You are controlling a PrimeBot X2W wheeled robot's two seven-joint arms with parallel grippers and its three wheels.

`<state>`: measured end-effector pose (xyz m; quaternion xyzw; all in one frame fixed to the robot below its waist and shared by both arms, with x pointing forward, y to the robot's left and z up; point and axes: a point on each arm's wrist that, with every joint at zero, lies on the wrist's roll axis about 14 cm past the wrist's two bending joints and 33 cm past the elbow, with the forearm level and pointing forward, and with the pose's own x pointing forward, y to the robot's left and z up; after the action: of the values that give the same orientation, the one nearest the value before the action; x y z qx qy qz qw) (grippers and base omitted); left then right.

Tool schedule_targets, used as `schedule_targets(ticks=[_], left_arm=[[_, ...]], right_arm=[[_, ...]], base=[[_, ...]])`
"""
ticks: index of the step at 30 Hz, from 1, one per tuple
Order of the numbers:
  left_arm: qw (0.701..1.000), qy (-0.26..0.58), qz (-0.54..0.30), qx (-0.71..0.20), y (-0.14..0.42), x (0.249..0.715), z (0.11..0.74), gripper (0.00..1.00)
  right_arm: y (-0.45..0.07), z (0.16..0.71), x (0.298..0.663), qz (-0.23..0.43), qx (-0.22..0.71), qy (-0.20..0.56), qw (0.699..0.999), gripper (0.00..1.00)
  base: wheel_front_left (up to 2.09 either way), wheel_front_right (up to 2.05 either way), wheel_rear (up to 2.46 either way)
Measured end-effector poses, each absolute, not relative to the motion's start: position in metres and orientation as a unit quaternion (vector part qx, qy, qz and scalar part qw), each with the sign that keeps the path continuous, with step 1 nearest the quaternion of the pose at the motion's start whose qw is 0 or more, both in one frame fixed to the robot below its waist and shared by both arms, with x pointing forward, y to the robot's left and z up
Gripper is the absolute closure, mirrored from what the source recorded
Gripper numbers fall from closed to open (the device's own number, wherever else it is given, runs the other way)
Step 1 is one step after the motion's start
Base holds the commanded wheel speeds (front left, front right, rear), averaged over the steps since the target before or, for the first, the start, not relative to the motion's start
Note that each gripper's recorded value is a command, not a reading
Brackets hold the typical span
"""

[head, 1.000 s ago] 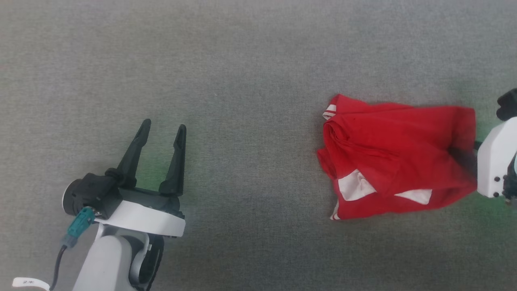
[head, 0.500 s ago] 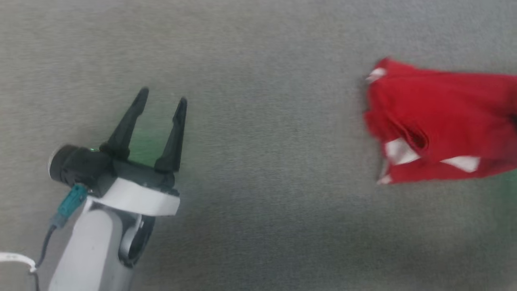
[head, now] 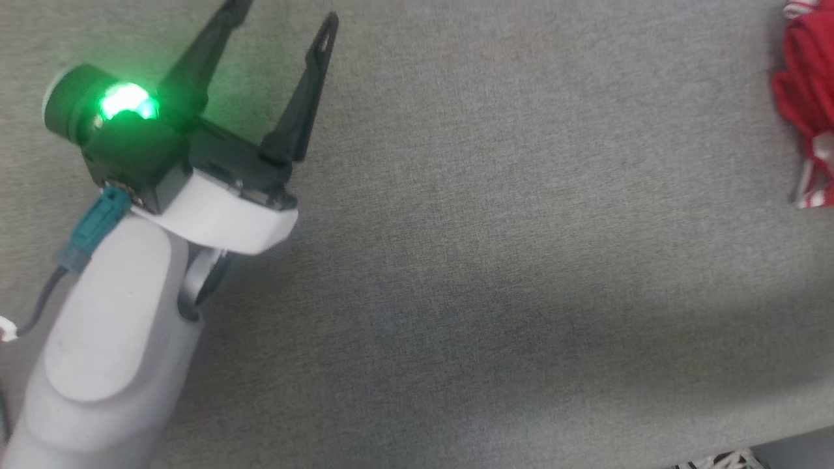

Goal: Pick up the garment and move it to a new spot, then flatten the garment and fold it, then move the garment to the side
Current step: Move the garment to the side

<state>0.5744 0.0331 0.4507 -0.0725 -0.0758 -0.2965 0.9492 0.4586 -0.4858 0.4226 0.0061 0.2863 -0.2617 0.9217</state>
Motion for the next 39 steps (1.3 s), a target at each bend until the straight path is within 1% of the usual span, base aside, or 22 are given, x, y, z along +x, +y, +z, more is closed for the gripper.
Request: schedule_targets(ticks=[6, 14, 15, 16, 17, 20, 24, 27, 32, 39], left_arm=[[0.944, -0.080, -0.311, -0.075, 0.023, 0.589, 0.439, 0.00], [0.944, -0.081, -0.312, -0.068, 0.026, 0.593, 0.436, 0.00], [0.945, -0.080, -0.311, -0.068, 0.027, 0.593, 0.436, 0.00], [0.945, -0.080, -0.309, -0.067, 0.027, 0.594, 0.437, 0.00], [0.946, -0.078, -0.308, -0.066, 0.028, 0.593, 0.438, 0.00], [0.949, -0.070, -0.302, -0.064, 0.032, 0.588, 0.439, 0.00], [0.954, -0.064, -0.285, -0.069, 0.041, 0.578, 0.449, 0.00], [0.959, -0.064, -0.267, -0.075, 0.050, 0.566, 0.460, 0.00], [0.969, -0.044, -0.228, -0.082, 0.074, 0.536, 0.467, 0.00], [0.982, -0.035, -0.163, -0.087, 0.114, 0.494, 0.482, 0.00]], right_arm=[[-0.508, 0.416, 0.471, -0.287, -0.028, 0.279, 0.916, 1.00], [-0.503, 0.394, 0.481, -0.276, -0.064, 0.286, 0.915, 1.00], [-0.502, 0.394, 0.481, -0.275, -0.065, 0.285, 0.916, 0.76], [-0.502, 0.394, 0.480, -0.275, -0.066, 0.284, 0.916, 0.30], [-0.501, 0.394, 0.479, -0.275, -0.066, 0.284, 0.916, 0.00], [-0.501, 0.401, 0.475, -0.274, -0.068, 0.275, 0.919, 0.00], [-0.501, 0.427, 0.478, -0.263, -0.082, 0.243, 0.930, 0.00], [-0.487, 0.443, 0.484, -0.238, -0.089, 0.219, 0.942, 0.00], [-0.434, 0.456, 0.495, -0.165, -0.076, 0.174, 0.968, 0.00], [-0.356, 0.461, 0.493, -0.061, -0.060, 0.142, 0.986, 0.00]], base=[[0.00, 0.00, 0.00], [0.00, 0.00, 0.00], [0.00, 0.00, 0.00], [0.00, 0.00, 0.00], [0.00, 0.00, 0.00], [0.00, 0.00, 0.00], [0.00, 0.00, 0.00], [0.00, 0.00, 0.00], [0.00, 0.00, 0.00], [0.00, 0.00, 0.00]])
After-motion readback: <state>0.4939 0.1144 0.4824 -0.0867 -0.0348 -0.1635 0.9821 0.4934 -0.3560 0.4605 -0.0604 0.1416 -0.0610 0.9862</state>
